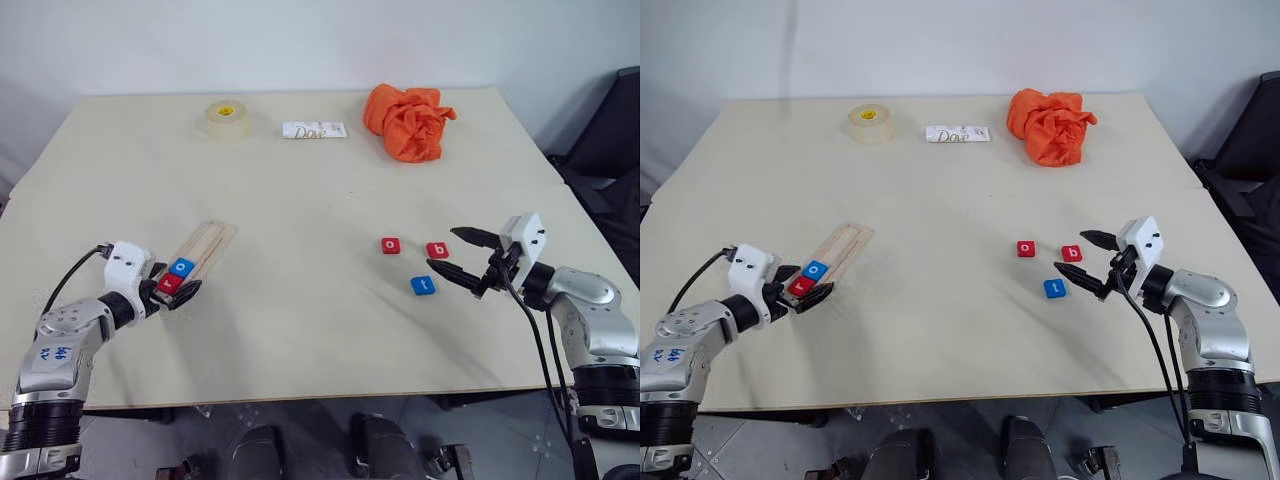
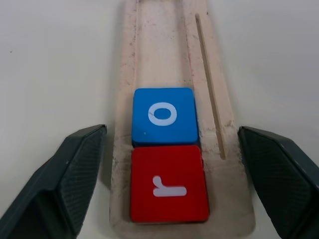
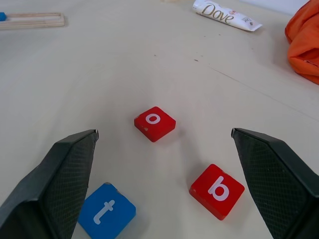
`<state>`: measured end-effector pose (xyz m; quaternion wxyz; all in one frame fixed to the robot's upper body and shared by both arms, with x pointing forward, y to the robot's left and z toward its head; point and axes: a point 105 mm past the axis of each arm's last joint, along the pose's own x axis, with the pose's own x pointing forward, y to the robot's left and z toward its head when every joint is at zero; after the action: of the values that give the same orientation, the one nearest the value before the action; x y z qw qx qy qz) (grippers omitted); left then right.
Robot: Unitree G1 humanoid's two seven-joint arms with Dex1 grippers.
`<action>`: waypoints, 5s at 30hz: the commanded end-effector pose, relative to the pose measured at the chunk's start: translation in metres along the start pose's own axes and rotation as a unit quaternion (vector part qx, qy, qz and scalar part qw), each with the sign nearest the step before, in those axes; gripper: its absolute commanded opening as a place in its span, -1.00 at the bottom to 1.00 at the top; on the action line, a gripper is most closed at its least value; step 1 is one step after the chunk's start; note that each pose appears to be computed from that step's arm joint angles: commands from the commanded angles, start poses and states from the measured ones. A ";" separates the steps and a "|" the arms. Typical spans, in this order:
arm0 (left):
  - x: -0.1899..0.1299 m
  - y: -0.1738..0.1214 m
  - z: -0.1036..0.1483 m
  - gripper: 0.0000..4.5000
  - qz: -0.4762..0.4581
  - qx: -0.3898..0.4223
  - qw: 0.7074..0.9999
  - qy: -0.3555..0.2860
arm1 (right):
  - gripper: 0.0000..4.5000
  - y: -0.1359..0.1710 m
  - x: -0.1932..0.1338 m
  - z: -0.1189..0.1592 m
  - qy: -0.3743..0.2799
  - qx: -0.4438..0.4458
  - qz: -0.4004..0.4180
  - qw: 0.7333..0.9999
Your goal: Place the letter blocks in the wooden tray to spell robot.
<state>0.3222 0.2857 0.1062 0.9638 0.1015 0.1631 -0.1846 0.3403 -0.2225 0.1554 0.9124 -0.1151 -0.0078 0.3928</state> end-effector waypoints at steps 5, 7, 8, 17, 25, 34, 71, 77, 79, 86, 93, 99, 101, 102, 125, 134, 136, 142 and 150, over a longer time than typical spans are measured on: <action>-0.002 -0.004 -0.018 1.00 -0.007 -0.023 0.998 0.050 | 0.99 -0.008 -0.008 0.015 -0.018 -0.023 -0.015 0.999; -0.003 -0.007 -0.027 1.00 -0.012 -0.033 0.997 0.072 | 0.99 -0.008 -0.007 0.016 -0.019 -0.023 -0.014 0.999; -0.004 -0.008 -0.032 1.00 -0.014 -0.038 0.995 0.087 | 0.99 -0.008 -0.006 0.016 -0.020 -0.023 -0.014 0.999; -0.009 -0.004 -0.039 0.51 0.008 -0.051 0.994 0.098 | 1.00 -0.008 -0.003 0.018 -0.022 -0.031 -0.004 0.999; -0.006 -0.010 -0.004 0.51 -0.041 0.022 0.999 0.004 | 1.00 -0.010 -0.006 0.020 -0.022 -0.036 -0.004 0.999; 0.004 -0.065 0.050 0.51 -0.236 0.146 0.959 -0.062 | 1.00 -0.010 -0.011 0.020 -0.021 -0.038 -0.005 0.999; 0.041 -0.172 0.054 0.99 -0.454 0.284 0.845 -0.018 | 1.00 0.028 -0.049 0.007 0.037 -0.069 0.106 0.991; 0.027 -0.160 0.072 0.99 -0.440 0.258 0.856 -0.084 | 1.00 0.020 -0.048 0.014 0.033 -0.069 0.092 0.993; 0.020 -0.150 0.080 0.99 -0.425 0.243 0.862 -0.128 | 1.00 0.015 -0.049 0.013 0.043 -0.059 0.073 0.995; -0.022 -0.125 0.084 0.99 -0.428 0.163 0.838 -0.298 | 1.00 0.006 -0.042 0.015 0.068 -0.003 -0.041 0.997; -0.026 -0.110 0.058 0.99 -0.433 0.153 0.828 -0.321 | 1.00 0.007 -0.041 0.016 0.057 0.018 -0.155 0.986; -0.022 -0.108 0.042 0.99 -0.455 0.153 0.820 -0.311 | 1.00 0.013 -0.040 0.005 0.072 0.044 -0.178 0.980; -0.022 -0.109 0.042 0.99 -0.459 0.154 0.818 -0.310 | 1.00 0.013 -0.040 0.005 0.073 0.046 -0.181 0.980; -0.021 -0.110 0.042 0.99 -0.462 0.154 0.817 -0.310 | 1.00 0.013 -0.040 0.004 0.074 0.047 -0.181 0.980; -0.038 -0.119 0.044 0.99 -0.477 0.162 0.811 -0.297 | 1.00 -0.019 0.033 -0.027 0.084 0.113 -0.264 0.954; -0.043 -0.121 0.043 1.00 -0.469 0.159 0.815 -0.299 | 0.74 -0.014 0.039 -0.040 0.106 0.127 -0.269 0.949; -0.043 -0.121 0.042 1.00 -0.468 0.159 0.816 -0.299 | 0.44 -0.013 0.039 -0.040 0.104 0.127 -0.270 0.949; -0.043 -0.119 0.039 1.00 -0.471 0.154 0.816 -0.297 | -0.35 -0.012 0.043 -0.031 0.088 0.122 -0.272 0.950; -0.039 -0.103 0.040 1.00 -0.451 0.158 0.828 -0.294 | -0.35 0.002 0.018 0.010 0.047 0.104 -0.284 0.952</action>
<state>0.2602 0.1890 0.1364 0.7532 0.0936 -0.1211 -0.6398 0.3588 -0.2042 0.1464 0.9908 -0.0286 0.0690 0.1132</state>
